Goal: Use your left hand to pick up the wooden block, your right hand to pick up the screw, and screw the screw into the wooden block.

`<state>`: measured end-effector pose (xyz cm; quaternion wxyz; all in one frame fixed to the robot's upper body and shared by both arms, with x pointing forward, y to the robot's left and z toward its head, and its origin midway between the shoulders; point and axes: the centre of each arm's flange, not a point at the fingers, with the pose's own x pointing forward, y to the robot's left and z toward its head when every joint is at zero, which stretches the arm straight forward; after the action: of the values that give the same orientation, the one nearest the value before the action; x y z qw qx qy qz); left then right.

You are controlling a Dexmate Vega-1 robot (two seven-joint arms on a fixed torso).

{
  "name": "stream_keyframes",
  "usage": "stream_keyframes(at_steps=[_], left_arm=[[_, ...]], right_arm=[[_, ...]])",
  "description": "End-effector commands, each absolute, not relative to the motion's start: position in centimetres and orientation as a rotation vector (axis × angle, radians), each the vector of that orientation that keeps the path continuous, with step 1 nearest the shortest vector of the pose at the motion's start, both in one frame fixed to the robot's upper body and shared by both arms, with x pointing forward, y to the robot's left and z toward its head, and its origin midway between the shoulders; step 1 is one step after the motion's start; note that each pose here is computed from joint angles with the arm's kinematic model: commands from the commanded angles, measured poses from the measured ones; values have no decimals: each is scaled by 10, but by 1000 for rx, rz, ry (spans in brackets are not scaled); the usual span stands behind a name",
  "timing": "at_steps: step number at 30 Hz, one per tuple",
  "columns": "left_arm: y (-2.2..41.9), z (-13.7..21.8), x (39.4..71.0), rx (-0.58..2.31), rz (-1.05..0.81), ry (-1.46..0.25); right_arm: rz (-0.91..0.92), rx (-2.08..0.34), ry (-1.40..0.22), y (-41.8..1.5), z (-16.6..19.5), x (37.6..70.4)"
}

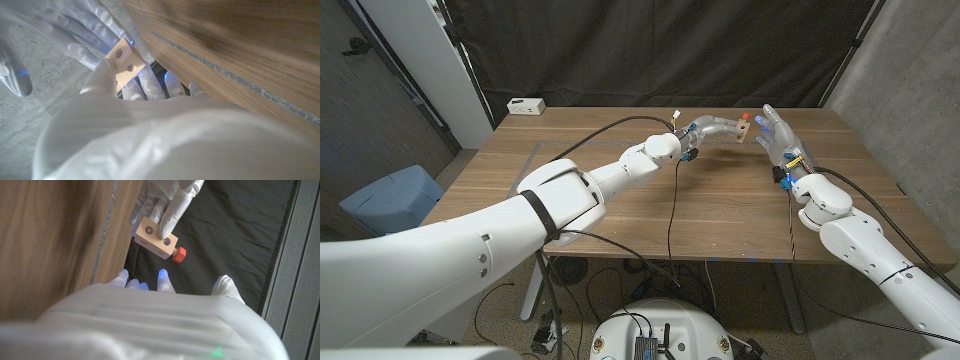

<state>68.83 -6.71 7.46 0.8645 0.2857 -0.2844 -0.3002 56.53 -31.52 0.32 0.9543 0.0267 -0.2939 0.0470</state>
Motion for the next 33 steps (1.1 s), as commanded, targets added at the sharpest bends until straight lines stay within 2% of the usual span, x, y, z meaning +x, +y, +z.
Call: stream_keyframes(at_steps=[1,33], left_arm=[[-66,73,688,600,-633,-598],[-61,70,690,592,-633,-595]], right_arm=[[116,62,-600,-309,4,573],[153,42,-614,-295,11,566]])
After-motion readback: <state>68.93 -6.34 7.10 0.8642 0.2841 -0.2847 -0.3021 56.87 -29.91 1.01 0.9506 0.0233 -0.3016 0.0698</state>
